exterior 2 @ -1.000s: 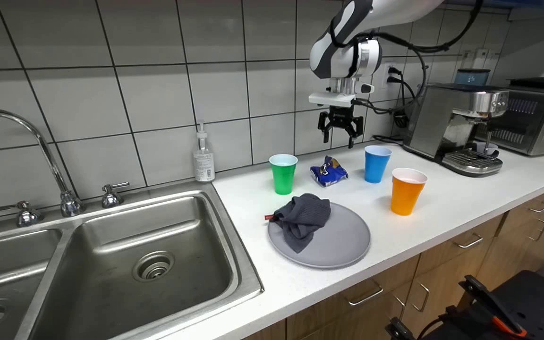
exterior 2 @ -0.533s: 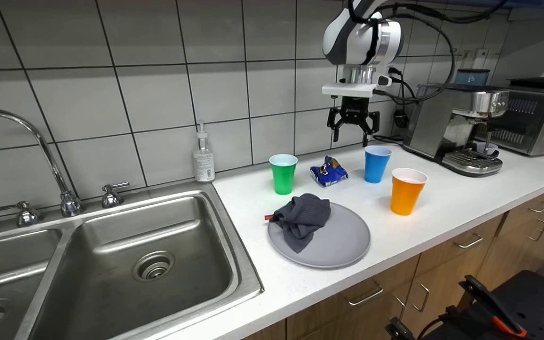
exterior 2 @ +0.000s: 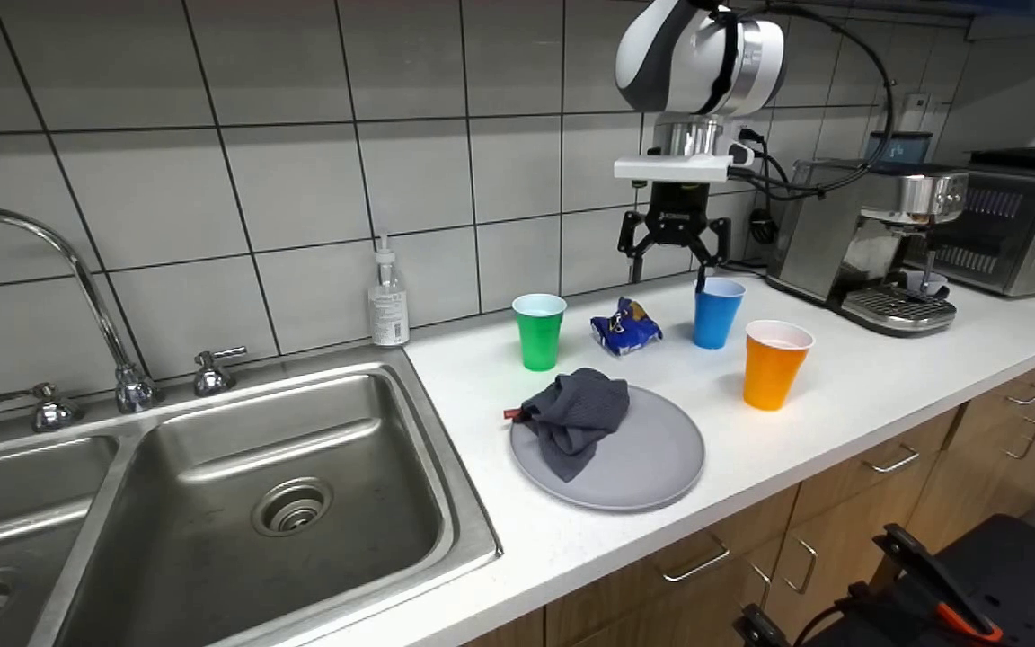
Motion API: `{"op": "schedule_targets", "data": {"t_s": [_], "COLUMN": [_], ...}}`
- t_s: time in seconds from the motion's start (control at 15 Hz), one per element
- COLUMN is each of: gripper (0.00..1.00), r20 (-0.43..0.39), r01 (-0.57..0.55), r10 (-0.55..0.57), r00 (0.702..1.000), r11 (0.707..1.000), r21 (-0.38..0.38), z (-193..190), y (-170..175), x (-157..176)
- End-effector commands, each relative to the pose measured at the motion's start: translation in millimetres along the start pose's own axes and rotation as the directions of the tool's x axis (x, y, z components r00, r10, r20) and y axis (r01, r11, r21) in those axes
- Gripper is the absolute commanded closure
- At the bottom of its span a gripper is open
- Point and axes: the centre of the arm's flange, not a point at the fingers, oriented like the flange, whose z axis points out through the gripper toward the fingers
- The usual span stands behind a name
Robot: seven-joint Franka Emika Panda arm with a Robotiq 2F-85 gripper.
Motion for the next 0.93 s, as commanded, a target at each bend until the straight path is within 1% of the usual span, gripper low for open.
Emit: {"op": "schedule_targets", "data": {"t_s": [0.0,0.07,0.27,0.6,0.87], "gripper": [0.00,0.00,0.00,0.00,0.00], "r20": [0.011,0.012,0.020,0.019,0.004], "r01": [0.068,0.026,0.046,0.051,-0.019], "r10": [-0.068,-0.026,-0.046,-0.050,0.019], "r00": [0.998,1.000,0.999,0.999,1.000], "r11": [0.998,1.000,0.999,0.999,1.000], "r21": [0.011,-0.008,-0.013,-0.012,0.014], "z": [4.9,6.7,10.8,10.4,16.8], "y": [5.4,-3.8,-5.7,-4.2,-8.5], "x": [-40.7,-17.6,-31.6,-32.2,-43.4]}}
